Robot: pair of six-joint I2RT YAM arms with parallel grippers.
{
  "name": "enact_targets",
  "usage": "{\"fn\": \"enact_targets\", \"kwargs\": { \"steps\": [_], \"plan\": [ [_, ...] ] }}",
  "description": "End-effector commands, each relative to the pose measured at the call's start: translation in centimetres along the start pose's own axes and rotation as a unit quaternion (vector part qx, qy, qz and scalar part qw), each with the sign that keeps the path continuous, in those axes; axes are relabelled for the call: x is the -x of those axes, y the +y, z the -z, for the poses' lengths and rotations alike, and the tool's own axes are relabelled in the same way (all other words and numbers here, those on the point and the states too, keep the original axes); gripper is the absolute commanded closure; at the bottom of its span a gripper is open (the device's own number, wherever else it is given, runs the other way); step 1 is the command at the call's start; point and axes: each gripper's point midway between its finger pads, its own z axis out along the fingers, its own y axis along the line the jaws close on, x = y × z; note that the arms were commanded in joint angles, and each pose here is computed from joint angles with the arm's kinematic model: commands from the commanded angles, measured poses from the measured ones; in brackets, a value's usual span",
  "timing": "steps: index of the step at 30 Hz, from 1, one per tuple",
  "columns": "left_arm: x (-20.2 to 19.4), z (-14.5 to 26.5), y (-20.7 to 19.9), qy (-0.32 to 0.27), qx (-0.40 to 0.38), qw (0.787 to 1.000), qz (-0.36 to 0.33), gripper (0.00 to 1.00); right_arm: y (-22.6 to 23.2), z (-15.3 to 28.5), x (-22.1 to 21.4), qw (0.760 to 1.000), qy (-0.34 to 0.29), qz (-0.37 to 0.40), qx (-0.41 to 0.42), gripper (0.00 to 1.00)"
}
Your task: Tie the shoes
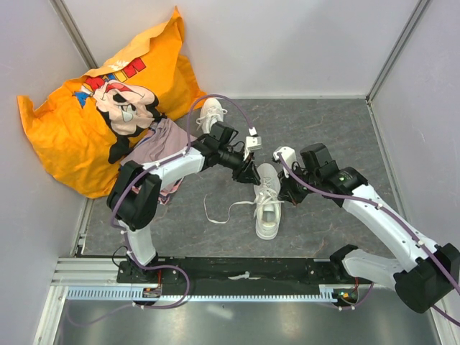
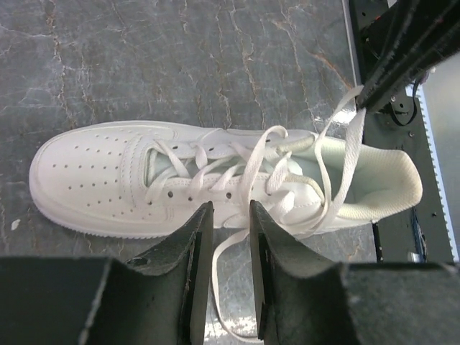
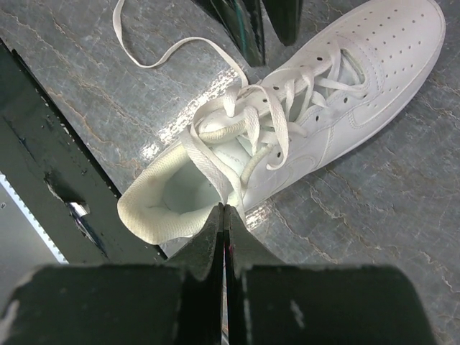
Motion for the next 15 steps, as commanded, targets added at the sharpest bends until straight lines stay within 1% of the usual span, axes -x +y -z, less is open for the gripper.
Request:
{"fn": "enact_targets", "kwargs": {
  "steps": [1,6,15],
  "plan": [
    [1.8,-1.0,0.5,-0.021,-0.011,1.000,0.005,0.67,0.1,-0.4,0.7,1.000,-0.016,-0.004,0.009,1.00],
    [1.2,-1.9,0.3,-0.017,-0.024,0.999,0.016,0.67,0.0,-0.7,0.6,1.000,-0.014,-0.005,0.011,1.00],
    [0.1,-2.4,-1.1,-0.010,-0.050,0.998,0.022,0.67,-0.2,-1.3,0.4,1.000,-0.005,-0.013,0.011,1.00]
  ]
}}
